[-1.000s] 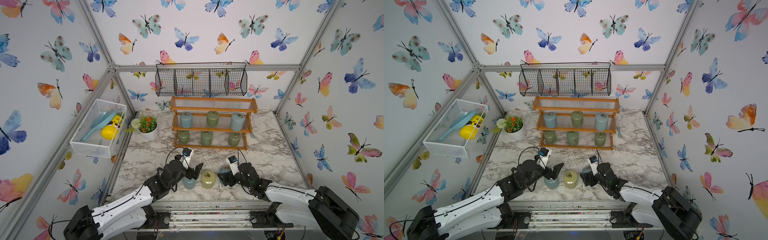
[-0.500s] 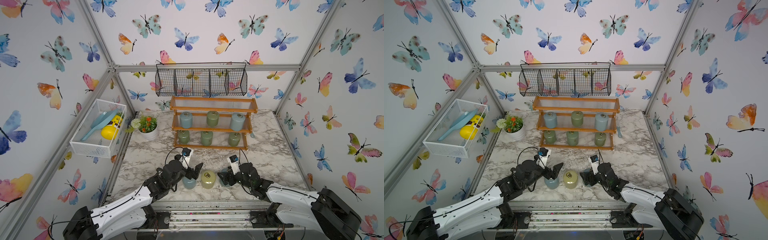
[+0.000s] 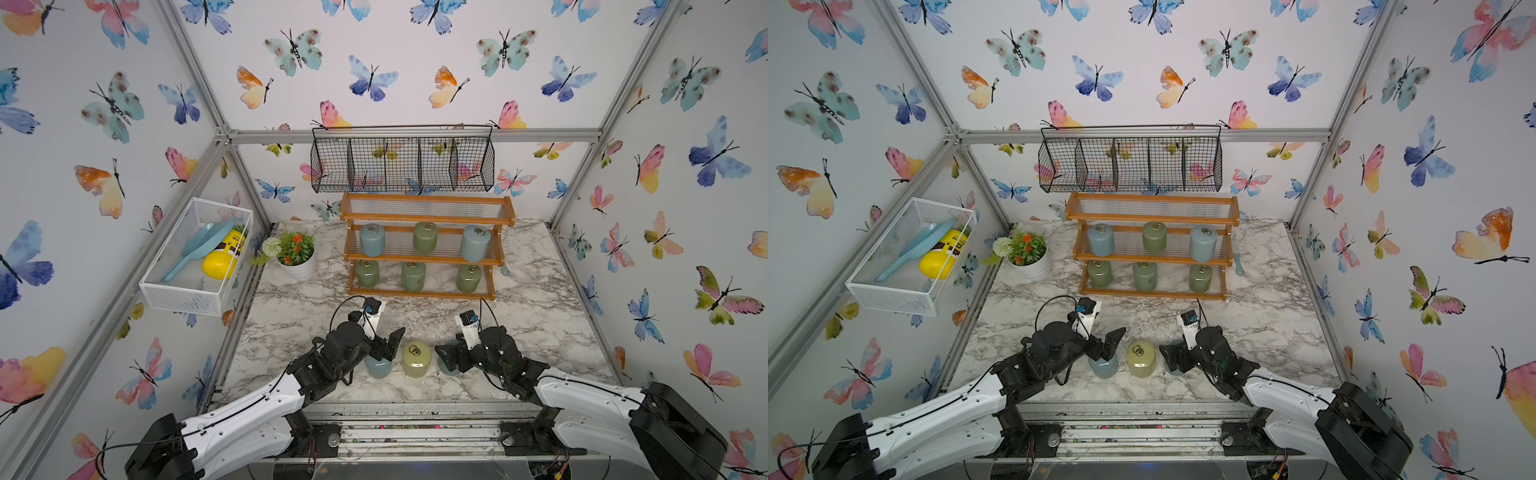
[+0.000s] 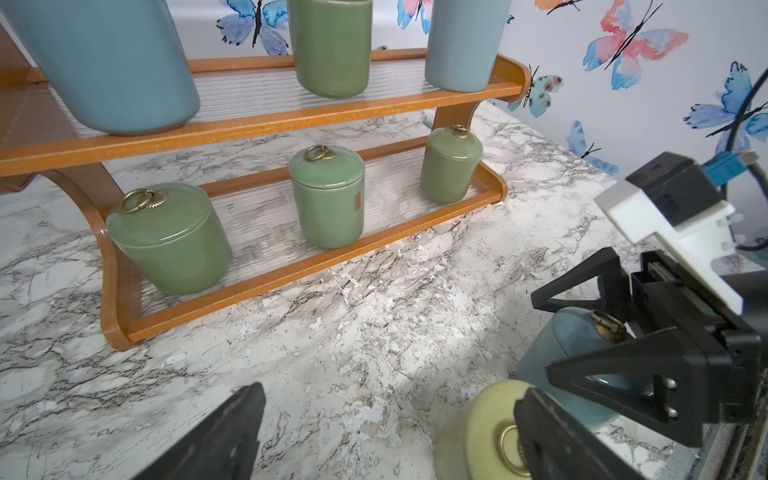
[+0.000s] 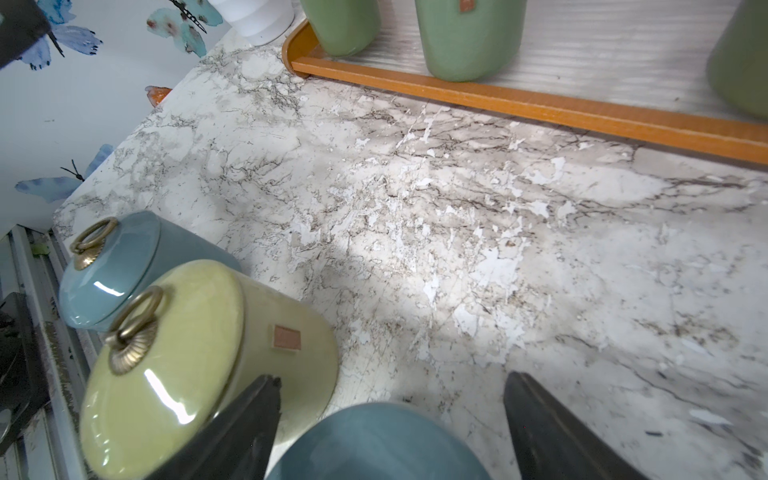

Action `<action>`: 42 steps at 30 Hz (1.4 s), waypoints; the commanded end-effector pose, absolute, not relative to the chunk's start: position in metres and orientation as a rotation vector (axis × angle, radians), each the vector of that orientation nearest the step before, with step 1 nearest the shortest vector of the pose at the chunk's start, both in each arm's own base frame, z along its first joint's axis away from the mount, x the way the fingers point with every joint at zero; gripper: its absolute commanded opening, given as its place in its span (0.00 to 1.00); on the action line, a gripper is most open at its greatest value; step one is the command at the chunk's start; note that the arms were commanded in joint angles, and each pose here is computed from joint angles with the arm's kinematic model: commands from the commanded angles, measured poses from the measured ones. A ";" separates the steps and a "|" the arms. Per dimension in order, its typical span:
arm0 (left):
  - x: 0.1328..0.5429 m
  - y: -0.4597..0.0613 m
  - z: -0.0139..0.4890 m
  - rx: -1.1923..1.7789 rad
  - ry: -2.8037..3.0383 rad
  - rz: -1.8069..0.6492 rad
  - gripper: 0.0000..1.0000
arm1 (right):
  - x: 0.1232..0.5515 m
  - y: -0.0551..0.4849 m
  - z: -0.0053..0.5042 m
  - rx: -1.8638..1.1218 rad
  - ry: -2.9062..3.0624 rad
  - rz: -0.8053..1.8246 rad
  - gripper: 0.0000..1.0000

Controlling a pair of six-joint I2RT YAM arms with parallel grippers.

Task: Remove the tea canisters from the shelf
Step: Place the tea canister at the center of the board.

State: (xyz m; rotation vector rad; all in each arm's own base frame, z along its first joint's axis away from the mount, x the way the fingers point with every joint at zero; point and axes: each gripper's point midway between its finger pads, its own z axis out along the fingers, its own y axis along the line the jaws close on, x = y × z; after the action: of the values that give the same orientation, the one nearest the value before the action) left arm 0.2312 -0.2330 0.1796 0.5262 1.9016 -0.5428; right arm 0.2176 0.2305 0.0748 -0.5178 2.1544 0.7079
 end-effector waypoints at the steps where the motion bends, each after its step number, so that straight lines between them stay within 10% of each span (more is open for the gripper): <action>1: 0.230 -0.230 0.181 0.511 1.898 -0.543 0.98 | 0.212 0.228 0.066 -0.513 2.189 0.706 0.90; 42: 0.254 -0.244 0.221 0.550 1.840 -0.508 0.98 | 0.242 0.233 0.171 -0.420 2.035 0.639 0.97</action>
State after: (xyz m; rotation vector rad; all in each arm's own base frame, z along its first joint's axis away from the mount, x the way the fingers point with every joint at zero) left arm 0.2450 -0.2399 0.2035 0.5371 1.8730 -0.5079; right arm 0.2380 0.2391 0.1588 -0.4354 2.0480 0.6920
